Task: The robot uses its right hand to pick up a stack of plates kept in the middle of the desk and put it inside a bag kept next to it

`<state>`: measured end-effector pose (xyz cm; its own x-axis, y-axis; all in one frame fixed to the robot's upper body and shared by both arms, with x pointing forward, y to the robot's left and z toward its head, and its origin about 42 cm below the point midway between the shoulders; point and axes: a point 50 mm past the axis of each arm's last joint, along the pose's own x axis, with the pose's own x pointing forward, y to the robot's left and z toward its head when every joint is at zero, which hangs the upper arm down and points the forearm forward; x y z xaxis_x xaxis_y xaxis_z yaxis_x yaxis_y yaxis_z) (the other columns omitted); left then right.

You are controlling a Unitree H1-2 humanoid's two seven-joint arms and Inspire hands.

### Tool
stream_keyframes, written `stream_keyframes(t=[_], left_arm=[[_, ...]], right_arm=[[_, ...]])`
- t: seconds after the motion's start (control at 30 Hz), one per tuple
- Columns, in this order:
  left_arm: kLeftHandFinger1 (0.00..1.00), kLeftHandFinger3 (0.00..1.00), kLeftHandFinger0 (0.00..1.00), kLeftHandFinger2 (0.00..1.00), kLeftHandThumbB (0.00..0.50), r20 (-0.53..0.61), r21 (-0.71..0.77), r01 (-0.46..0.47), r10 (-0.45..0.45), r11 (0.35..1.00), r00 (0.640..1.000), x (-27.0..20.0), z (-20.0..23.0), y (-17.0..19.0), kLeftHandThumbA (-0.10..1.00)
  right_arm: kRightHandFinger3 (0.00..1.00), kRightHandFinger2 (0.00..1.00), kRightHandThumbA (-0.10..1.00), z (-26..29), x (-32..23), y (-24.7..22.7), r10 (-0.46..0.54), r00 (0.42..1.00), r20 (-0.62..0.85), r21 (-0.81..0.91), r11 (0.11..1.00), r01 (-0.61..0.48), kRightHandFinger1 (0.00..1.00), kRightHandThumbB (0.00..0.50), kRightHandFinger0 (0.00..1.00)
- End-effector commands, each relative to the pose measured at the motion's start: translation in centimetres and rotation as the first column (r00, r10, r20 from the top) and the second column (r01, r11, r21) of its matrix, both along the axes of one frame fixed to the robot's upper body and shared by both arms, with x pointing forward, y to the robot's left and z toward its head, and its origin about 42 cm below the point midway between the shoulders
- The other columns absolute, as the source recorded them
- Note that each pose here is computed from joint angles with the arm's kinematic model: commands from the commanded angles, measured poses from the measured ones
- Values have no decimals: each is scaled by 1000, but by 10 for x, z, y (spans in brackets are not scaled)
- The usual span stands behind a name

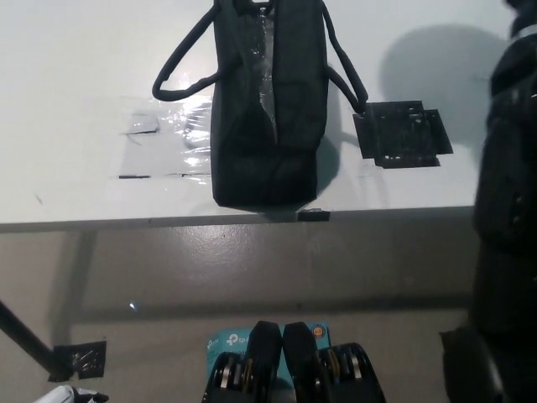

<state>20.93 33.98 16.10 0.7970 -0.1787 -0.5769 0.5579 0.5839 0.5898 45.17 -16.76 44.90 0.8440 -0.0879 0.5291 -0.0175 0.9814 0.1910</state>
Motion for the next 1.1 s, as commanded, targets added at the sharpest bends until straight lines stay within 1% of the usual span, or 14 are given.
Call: stream_keyframes(t=[0.0,0.1,0.17,0.2,0.23,0.33,0.37,0.4,0.57,0.67,0.73,0.83,0.93,1.07], left_arm=[[734,997,753,875,0,47,25,-32,31,999,998,-2,12,5,352],[730,968,750,862,0,50,29,-34,32,999,998,-1,11,6,312],[741,982,755,870,0,45,39,-25,24,999,999,-1,11,6,343],[741,983,754,870,0,45,25,-16,15,1000,999,0,9,0,346],[749,991,752,880,0,43,16,-21,20,1000,999,0,8,0,340],[751,986,747,883,0,46,12,-18,18,1000,999,1,10,0,334],[754,982,748,884,0,44,12,-14,14,1000,999,2,10,1,364],[760,980,770,887,0,42,10,-17,16,1000,999,2,10,1,368],[744,967,754,868,0,48,18,-9,8,1000,999,2,10,1,386],[743,982,762,866,0,55,27,-5,3,1000,998,3,13,0,377],[748,986,766,872,0,51,22,-6,5,1000,999,3,12,0,366],[754,1000,767,884,0,48,24,-1,0,1000,999,7,12,-1,368],[742,969,754,863,0,50,37,20,-22,999,998,10,13,-3,364],[749,954,765,853,0,43,49,33,-35,998,998,9,11,-6,397]], right_arm=[[37,77,-100,12,-13,32,143,989,27,-28,989,-142,0,164,0],[37,114,-100,-9,-11,45,173,985,-22,-72,982,-174,0,151,0],[1,57,-100,-22,-9,52,180,982,-62,-92,978,-185,0,133,0],[0,22,-100,-29,-9,48,175,981,-86,-99,978,-183,0,151,0],[0,0,-100,-33,-8,50,178,978,-105,-100,977,-189,0,144,0],[3,0,-100,-46,-7,54,189,971,-143,-107,973,-205,0,133,0],[0,0,-100,-56,-6,55,162,972,-171,-141,972,-186,0,165,0],[0,0,-100,-65,-6,56,145,969,-198,-163,970,-179,0,180,0],[0,0,-100,-85,-5,54,71,979,-189,-279,952,-123,0,258,0],[0,0,-100,-95,-4,46,57,985,-162,-328,939,-108,0,264,0],[0,0,-100,-98,-3,42,45,984,-173,-309,946,-97,0,246,0],[0,0,-100,-102,-3,38,30,983,-180,-280,957,-81,0,246,0],[1,0,-100,-112,-5,40,24,980,-197,-249,966,-74,0,212,0],[0,0,-100,-137,-8,54,21,982,-189,-309,948,-80,0,245,0]])
